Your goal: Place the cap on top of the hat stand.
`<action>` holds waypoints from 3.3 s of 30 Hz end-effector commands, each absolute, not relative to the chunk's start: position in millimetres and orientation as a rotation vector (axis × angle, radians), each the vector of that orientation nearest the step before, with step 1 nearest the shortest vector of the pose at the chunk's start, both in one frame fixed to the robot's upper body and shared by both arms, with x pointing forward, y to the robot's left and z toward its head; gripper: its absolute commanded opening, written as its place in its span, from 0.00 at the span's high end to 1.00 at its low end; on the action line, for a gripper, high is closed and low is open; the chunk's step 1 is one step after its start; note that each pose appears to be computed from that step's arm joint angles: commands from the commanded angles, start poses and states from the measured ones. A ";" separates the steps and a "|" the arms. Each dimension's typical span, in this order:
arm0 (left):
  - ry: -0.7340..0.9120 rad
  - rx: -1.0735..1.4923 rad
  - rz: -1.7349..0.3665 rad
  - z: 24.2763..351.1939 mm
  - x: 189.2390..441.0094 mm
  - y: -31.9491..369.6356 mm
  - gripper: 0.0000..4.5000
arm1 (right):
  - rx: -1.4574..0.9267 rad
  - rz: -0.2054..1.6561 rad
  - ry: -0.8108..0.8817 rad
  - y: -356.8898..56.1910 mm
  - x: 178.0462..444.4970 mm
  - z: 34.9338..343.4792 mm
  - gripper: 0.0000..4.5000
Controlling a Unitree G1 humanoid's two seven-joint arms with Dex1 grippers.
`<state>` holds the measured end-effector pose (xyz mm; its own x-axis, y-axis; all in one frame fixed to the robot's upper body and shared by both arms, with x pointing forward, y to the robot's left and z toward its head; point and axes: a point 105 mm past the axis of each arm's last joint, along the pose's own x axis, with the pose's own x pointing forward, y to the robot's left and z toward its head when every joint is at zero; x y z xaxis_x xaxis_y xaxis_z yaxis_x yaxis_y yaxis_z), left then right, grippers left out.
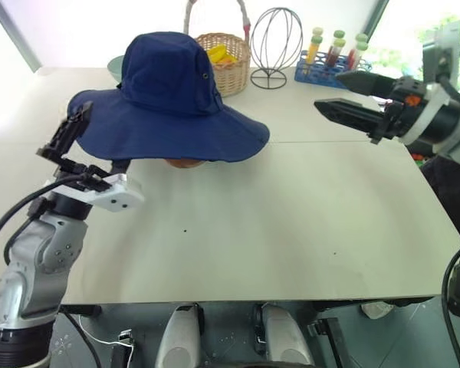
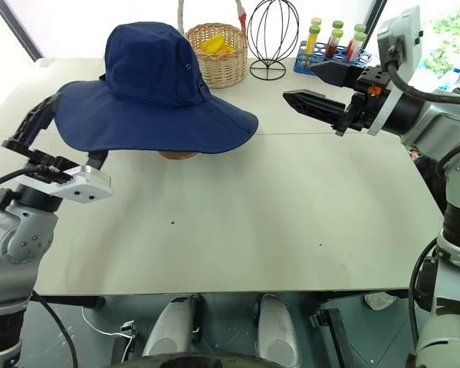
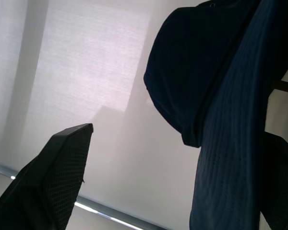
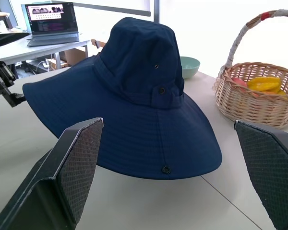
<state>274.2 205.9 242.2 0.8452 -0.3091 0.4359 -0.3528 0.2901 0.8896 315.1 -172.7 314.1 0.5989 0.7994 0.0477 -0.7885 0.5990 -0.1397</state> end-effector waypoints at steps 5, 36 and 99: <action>-0.403 0.979 -0.326 225.2 244.6 193.1 0.00 | -0.192 0.950 -0.113 -174.5 313.3 309.4 0.00; 0.184 0.092 -0.837 314.8 186.6 259.8 0.00 | -0.914 0.926 -0.533 -38.7 318.7 231.5 0.00; 0.072 0.122 -0.844 325.0 220.1 253.4 0.00 | -1.523 0.490 -1.120 7.2 375.7 208.3 0.99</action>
